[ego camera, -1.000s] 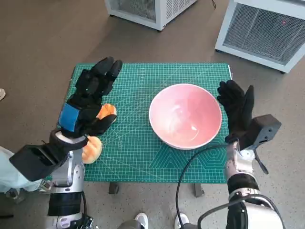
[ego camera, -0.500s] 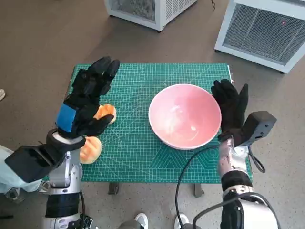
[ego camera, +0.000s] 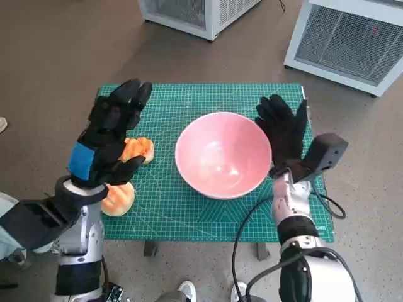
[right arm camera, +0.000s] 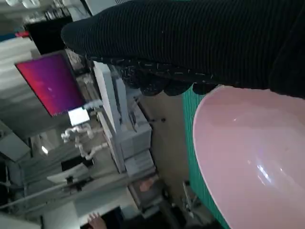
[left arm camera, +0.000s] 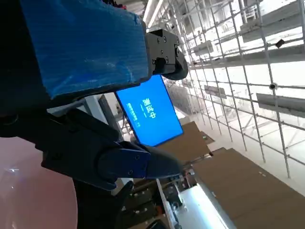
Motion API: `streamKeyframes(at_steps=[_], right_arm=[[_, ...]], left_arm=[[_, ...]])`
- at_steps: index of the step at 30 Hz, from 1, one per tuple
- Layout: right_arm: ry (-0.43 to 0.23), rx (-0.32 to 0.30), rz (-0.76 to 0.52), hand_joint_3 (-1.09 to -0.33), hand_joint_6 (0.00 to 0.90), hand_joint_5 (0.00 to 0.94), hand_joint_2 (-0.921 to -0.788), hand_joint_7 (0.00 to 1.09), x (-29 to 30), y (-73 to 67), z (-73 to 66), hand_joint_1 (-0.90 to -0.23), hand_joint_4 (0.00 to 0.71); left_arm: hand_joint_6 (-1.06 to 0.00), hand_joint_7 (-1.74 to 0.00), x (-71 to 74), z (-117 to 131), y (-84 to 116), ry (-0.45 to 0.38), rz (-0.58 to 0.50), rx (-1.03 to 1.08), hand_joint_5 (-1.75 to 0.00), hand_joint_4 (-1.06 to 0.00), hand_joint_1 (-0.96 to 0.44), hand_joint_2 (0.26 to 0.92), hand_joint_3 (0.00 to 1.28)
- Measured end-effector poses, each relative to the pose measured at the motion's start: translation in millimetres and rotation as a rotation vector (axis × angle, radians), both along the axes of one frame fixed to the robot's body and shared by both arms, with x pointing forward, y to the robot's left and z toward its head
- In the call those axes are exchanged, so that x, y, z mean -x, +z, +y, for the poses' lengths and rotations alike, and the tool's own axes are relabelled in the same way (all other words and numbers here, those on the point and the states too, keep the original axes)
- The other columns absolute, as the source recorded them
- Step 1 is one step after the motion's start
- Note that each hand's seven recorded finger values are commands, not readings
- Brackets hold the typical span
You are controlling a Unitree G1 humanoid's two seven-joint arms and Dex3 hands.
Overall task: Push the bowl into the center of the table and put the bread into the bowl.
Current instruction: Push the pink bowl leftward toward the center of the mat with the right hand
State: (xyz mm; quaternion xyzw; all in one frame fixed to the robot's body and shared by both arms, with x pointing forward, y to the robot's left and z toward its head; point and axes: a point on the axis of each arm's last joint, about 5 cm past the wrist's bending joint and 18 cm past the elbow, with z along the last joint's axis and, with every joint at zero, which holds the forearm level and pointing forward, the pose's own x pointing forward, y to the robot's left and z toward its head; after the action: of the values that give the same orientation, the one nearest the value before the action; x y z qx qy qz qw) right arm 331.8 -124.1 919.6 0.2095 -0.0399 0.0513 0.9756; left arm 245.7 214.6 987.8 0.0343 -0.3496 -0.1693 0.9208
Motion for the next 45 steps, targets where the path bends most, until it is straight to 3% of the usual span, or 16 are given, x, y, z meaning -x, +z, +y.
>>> streamKeyframes(at_steps=[15, 19, 28, 37, 45], right_arm=[[0.064, -0.010, 0.011, -0.883, 0.124, 0.001, -0.921, 0.42, -3.3, 5.3, 10.2, -0.656, 0.152], [0.084, -0.007, 0.017, -0.938, 0.130, 0.004, -0.921, 0.41, -3.7, 6.3, 14.7, -0.630, 0.158], [0.124, 0.014, 0.002, -0.949, 0.139, 0.011, -0.921, 0.40, -7.3, 14.5, 22.6, -0.617, 0.181], [0.137, 0.060, -0.066, -0.919, 0.139, 0.001, -0.921, 0.40, -9.2, 20.5, 19.7, -0.627, 0.158], [0.117, 0.107, -0.208, -0.892, 0.120, 0.006, -0.921, 0.44, -11.5, 30.7, 6.3, -0.643, 0.171]], left_arm=[[-0.03, -0.56, 12.7, 3, -1, 0.035, 0.015, 0.008, 0.00, -0.22, -0.57, 0.921, 0.32], [-0.03, -0.57, 17.9, 4, -1, 0.069, 0.016, 0.009, 0.00, -0.22, -0.56, 0.921, 0.33], [-0.02, -0.58, 26.4, 5, -4, 0.125, 0.025, 0.004, 0.00, -0.21, -0.55, 0.921, 0.33], [-0.01, -0.58, 27.9, 7, -5, 0.153, 0.031, 0.010, 0.00, -0.21, -0.55, 0.921, 0.33], [-0.01, -0.59, 26.3, 6, -4, 0.150, 0.030, 0.012, 0.00, -0.21, -0.55, 0.921, 0.33]])
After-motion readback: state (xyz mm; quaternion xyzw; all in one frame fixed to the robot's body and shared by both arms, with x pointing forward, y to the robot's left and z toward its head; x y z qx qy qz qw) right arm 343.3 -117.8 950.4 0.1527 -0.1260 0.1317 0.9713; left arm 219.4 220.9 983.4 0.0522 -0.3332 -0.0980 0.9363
